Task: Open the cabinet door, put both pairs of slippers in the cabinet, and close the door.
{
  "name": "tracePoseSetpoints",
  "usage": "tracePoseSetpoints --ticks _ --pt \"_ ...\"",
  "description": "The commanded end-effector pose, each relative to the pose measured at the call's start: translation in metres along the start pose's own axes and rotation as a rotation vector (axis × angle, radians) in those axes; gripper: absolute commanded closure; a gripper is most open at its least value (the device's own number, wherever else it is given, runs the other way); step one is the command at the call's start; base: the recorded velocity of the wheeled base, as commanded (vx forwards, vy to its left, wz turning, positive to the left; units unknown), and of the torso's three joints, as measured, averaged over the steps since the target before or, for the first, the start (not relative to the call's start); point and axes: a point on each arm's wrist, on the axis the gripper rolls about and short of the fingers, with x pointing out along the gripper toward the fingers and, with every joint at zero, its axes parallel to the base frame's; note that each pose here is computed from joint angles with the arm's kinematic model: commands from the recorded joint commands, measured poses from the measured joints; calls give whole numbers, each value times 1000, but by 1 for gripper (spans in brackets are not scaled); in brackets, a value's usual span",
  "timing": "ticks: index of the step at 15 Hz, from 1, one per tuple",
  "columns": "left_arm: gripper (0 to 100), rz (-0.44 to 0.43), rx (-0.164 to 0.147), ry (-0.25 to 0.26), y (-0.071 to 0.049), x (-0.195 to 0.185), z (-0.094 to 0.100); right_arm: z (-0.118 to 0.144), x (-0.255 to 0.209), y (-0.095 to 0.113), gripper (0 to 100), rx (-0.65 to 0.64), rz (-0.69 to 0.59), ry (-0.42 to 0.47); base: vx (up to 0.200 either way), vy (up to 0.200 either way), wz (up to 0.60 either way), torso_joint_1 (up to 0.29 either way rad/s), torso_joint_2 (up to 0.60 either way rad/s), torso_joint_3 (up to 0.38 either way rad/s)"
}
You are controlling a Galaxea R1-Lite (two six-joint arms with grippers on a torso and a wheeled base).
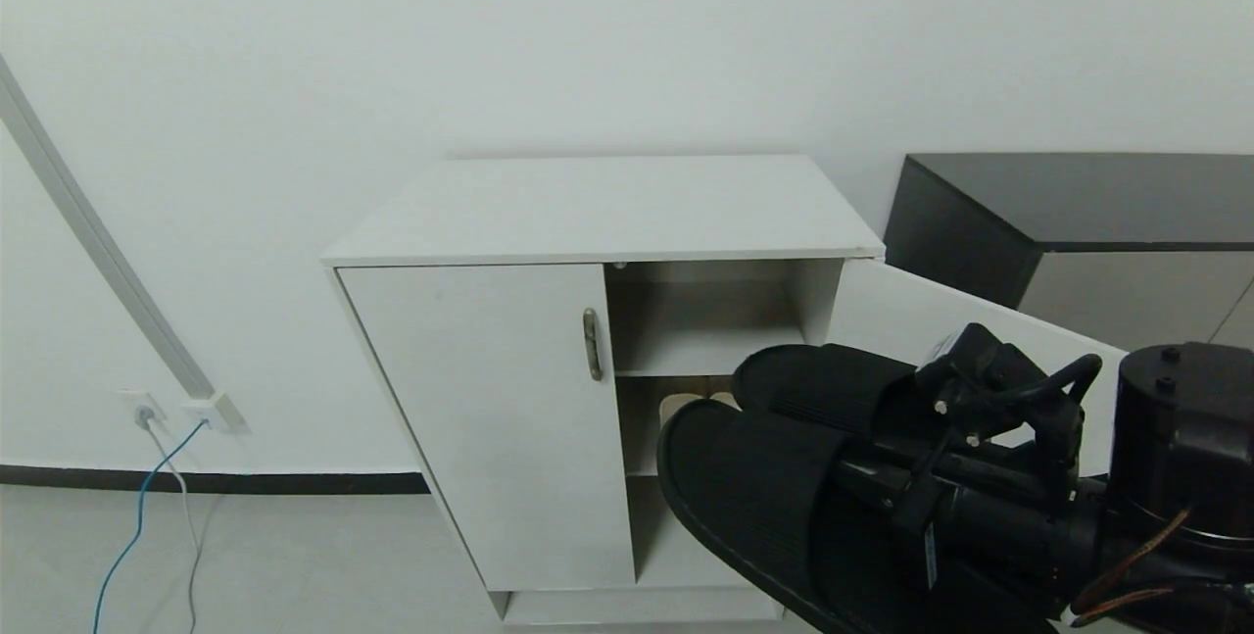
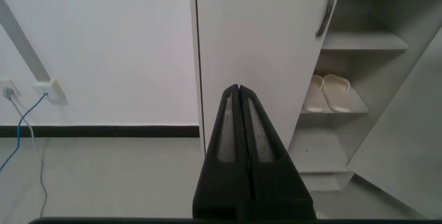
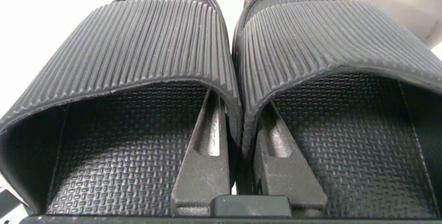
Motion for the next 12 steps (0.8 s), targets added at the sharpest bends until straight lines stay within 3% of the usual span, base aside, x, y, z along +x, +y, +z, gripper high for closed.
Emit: tracePoseSetpoints --ticks 1,12 --pt "100 0 -1 2 0 0 0 -1 0 0 100 0 1 2 0 0 0 -183 500 344" --pt "100 0 -1 2 0 0 0 -1 0 0 100 0 1 2 0 0 0 -132 477 337"
